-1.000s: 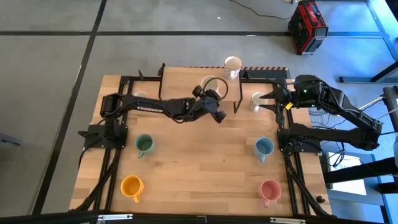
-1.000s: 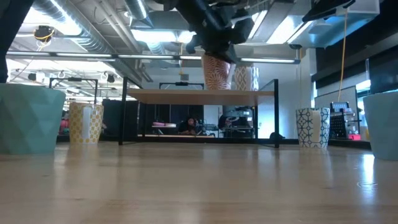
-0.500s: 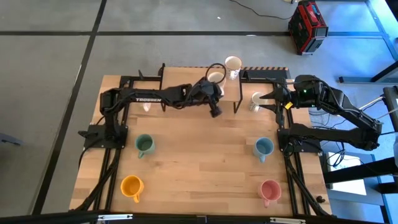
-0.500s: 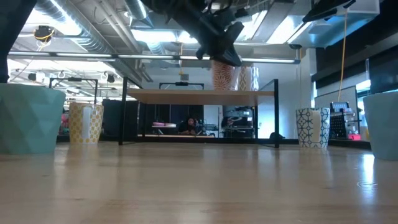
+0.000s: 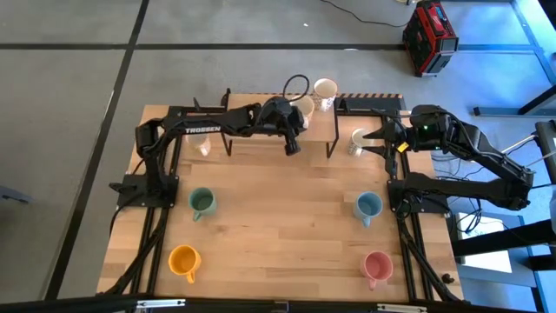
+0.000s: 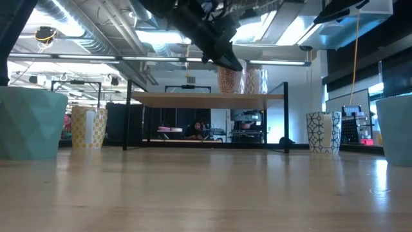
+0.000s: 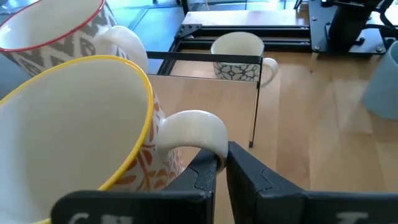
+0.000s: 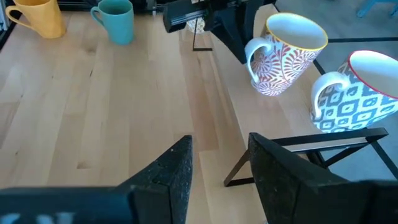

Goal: Place coffee mugs
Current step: Put the orange patterned mug on the shelf

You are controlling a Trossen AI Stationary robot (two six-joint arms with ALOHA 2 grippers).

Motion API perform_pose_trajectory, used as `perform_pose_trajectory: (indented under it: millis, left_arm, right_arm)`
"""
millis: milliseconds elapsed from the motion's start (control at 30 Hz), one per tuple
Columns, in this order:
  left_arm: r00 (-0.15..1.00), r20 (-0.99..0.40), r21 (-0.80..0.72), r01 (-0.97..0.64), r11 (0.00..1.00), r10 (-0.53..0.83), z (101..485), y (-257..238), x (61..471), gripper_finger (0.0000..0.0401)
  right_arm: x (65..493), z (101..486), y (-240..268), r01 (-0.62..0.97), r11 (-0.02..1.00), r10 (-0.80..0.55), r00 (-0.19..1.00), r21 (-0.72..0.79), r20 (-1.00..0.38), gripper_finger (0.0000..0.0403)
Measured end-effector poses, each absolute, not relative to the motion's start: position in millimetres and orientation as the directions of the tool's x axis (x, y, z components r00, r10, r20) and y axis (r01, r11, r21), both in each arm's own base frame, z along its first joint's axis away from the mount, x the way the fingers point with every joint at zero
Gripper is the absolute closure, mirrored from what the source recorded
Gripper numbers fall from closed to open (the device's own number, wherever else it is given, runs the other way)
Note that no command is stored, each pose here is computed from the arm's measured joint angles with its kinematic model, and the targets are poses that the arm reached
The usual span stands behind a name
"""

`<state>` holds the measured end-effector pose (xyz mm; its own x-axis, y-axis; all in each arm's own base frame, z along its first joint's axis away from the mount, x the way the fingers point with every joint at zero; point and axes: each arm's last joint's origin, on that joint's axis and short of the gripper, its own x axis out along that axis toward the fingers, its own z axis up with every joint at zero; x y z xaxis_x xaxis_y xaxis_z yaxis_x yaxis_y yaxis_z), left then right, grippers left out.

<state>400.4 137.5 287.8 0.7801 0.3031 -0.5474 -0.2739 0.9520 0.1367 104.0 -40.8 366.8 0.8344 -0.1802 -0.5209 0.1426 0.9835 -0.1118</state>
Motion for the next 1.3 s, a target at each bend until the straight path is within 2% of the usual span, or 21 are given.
perform_pose_trajectory:
  millis: [200, 633, 1300]
  left_arm:
    - [0.782, -0.533, 0.151, -0.286, 0.946, 0.322, 289, 157, 394, 0.0386]
    - [0.846, -0.459, 0.113, -0.246, 0.963, 0.27, 294, 198, 380, 0.0386]
    - [0.872, -0.418, 0.158, -0.205, 0.966, 0.254, 286, 211, 384, 0.0385]
  right_arm:
    - [104, 367, -41, 0.142, 0.983, -0.18, 0.834, -0.112, -0.521, 0.0256]
    - [104, 367, -41, 0.143, 0.983, -0.18, 0.835, -0.111, -0.52, 0.0256]
    - [104, 367, -41, 0.148, 0.983, -0.182, 0.834, -0.107, -0.52, 0.0256]
